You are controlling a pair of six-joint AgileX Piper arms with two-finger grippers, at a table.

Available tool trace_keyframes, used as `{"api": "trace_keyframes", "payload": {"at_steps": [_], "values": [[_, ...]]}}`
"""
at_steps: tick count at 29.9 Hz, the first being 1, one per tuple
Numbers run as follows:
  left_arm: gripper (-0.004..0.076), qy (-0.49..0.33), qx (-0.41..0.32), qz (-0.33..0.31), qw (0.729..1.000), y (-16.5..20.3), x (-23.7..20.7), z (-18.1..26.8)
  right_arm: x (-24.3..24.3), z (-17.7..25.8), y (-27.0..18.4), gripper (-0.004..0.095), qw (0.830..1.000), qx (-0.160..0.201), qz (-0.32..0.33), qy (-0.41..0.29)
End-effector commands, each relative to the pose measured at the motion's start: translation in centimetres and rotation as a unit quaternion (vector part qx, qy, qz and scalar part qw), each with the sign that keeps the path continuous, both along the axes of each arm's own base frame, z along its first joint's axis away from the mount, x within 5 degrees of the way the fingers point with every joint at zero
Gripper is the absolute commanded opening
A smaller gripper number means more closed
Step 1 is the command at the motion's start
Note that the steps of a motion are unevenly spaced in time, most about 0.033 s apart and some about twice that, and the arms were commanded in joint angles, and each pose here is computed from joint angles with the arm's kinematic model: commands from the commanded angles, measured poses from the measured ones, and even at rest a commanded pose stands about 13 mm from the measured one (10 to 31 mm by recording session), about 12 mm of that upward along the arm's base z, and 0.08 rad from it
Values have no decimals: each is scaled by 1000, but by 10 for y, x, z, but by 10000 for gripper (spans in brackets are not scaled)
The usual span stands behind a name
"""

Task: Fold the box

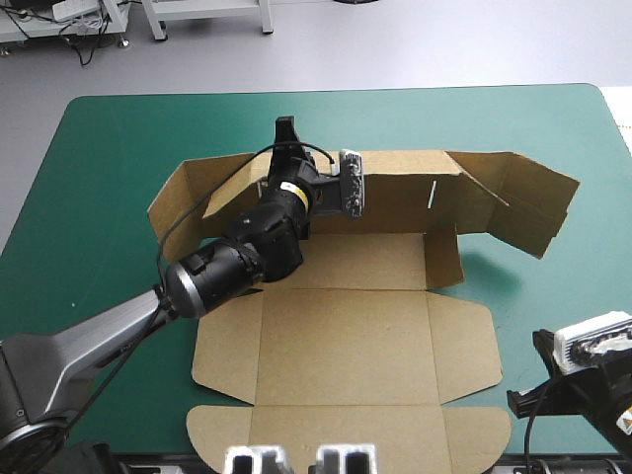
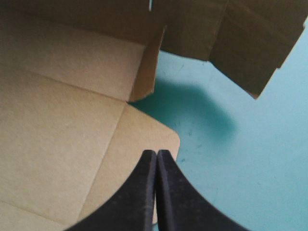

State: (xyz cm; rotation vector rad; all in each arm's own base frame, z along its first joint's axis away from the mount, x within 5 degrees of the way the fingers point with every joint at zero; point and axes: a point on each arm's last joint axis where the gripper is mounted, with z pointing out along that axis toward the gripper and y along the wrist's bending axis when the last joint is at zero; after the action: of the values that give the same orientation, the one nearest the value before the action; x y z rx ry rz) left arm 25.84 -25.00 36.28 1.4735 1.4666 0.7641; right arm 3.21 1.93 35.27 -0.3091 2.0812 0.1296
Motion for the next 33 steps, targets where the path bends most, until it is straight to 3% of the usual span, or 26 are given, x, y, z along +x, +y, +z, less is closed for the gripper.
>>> {"api": "trace_keyframes", "payload": {"at_steps": [1, 6, 16, 27, 33], "values": [[-11, -82, -32, -3, 996, 1, -12, 13, 9, 45, 4, -23, 998, 36, 6, -55], [-11, -79, -29, 26, 996, 3, -19, -12, 33, 93, 7, -23, 995, 52, 18, -78], [-11, -74, -39, 58, 995, 8, -22, -24, 139, 157, 10, -24, 997, 27, 36, -63], [-11, -62, -48, 34, 996, 5, -24, -31, 300, 136, 20, -24, 995, 40, 74, 52], [-11, -73, -26, 32, 996, 9, -25, -45, 357, 114, 21, -24, 992, 48, 75, 91]]}}
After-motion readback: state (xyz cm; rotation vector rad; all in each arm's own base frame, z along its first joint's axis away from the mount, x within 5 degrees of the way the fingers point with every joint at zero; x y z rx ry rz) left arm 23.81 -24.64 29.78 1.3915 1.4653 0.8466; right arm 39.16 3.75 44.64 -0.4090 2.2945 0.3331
